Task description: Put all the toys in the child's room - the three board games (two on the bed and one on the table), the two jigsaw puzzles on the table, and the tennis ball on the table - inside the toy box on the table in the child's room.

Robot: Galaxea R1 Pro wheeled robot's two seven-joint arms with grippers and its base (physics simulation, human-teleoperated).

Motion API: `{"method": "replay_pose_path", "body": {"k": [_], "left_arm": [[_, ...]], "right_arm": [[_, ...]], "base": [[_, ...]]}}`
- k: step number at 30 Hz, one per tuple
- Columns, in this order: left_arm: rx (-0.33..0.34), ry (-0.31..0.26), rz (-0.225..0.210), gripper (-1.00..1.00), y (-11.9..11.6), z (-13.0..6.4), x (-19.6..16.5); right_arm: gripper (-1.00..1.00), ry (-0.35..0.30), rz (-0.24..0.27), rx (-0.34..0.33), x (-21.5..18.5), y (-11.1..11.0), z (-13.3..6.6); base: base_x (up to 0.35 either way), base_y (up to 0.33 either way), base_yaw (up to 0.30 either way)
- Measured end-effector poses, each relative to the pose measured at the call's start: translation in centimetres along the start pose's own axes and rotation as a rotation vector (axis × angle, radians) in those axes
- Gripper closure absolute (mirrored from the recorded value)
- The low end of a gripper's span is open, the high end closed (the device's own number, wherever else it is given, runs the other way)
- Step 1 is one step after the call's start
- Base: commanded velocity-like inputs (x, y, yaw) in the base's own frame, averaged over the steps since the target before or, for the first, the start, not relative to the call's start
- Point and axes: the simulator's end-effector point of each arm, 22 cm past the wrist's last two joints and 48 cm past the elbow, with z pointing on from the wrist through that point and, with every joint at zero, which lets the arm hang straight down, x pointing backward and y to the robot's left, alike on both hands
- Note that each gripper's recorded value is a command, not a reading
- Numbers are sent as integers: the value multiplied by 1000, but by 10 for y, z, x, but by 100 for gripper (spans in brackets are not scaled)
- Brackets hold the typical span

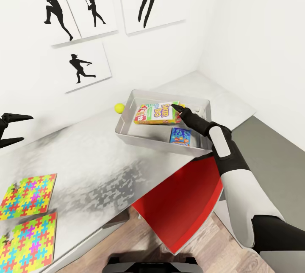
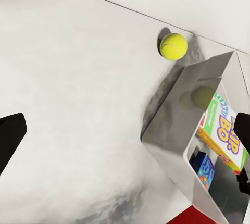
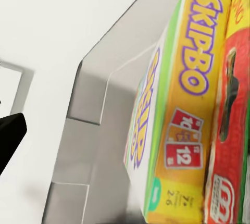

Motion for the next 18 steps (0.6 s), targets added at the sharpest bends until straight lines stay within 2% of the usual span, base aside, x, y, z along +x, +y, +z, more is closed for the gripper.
{"method": "replay_pose_path", "body": {"k": [8,14,18], "left_arm": [[1,0,0,-100,0,0,0],[1,1,-1,-100,0,0,0],[1,1,-1,-100,0,0,0]], "right_arm": [[-100,-33,-21,-14,-12,8,-3],[-100,-70,2,36,-26,-6,-9],[-100,-87,7,46,-32,-8,-12]], "base": [[0,0,0],[0,0,0],[0,0,0]]}}
